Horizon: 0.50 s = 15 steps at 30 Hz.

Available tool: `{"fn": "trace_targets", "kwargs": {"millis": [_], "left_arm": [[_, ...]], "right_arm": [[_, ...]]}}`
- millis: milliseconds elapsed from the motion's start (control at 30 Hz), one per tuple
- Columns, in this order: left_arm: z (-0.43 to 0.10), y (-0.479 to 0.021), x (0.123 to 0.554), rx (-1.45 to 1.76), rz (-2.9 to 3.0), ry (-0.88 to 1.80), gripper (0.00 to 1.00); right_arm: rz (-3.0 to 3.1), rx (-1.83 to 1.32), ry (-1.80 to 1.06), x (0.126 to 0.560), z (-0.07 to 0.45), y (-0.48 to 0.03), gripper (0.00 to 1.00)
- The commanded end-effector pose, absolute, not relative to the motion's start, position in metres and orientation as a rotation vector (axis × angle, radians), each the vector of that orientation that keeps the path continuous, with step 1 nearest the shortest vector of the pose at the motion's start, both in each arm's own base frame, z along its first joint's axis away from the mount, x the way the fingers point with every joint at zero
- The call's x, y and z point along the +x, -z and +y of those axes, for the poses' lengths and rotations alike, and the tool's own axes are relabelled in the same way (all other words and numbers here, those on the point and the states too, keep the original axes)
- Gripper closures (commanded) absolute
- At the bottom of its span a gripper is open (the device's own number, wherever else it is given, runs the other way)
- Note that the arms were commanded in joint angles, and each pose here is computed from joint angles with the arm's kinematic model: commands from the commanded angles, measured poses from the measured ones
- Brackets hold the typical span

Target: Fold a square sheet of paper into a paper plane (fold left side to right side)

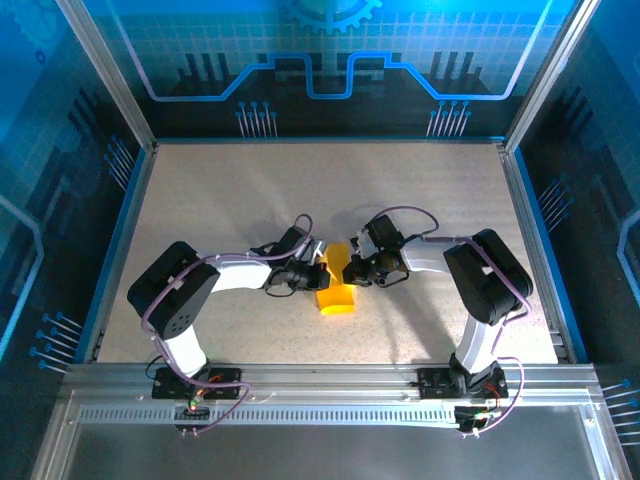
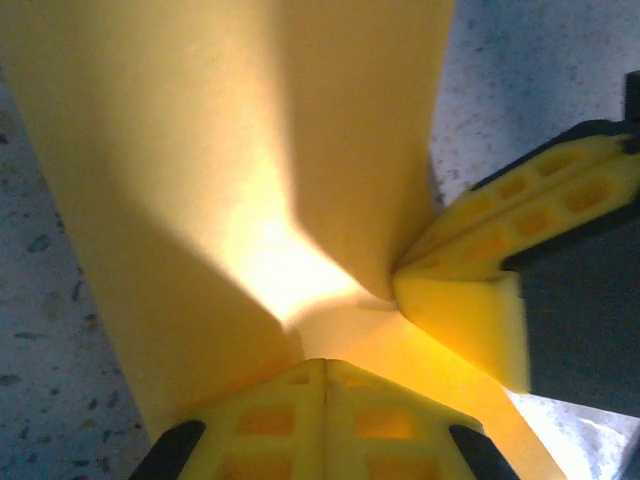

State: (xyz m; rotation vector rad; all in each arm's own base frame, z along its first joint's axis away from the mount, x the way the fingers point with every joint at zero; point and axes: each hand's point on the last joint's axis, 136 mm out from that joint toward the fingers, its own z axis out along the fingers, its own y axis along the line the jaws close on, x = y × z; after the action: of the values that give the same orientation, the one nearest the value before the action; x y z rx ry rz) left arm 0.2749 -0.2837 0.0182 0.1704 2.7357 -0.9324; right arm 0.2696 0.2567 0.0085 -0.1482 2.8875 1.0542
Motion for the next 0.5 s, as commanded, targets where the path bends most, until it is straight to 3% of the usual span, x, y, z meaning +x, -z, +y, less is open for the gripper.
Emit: {"fn": "trace_targets", "kwargs": {"millis": [0, 233, 467], "left_arm": [[-0.282, -0.012, 0.276, 0.192, 2.75, 0.88, 0.99], [-0.271, 0.004, 0.268, 0.172, 2.805, 0.808, 0.99], [-0.27, 0.006, 0.266, 0.178, 2.81, 0.791, 1.0]], "right_arm": [[3.062, -0.074, -0.769, 0.246, 0.225, 0.036, 1.0], [2.999, -0.092, -0.881, 0.253, 0.241, 0.022, 1.0], [2.814, -0.115, -1.056, 0.279, 0.267, -0.024, 1.0]]}}
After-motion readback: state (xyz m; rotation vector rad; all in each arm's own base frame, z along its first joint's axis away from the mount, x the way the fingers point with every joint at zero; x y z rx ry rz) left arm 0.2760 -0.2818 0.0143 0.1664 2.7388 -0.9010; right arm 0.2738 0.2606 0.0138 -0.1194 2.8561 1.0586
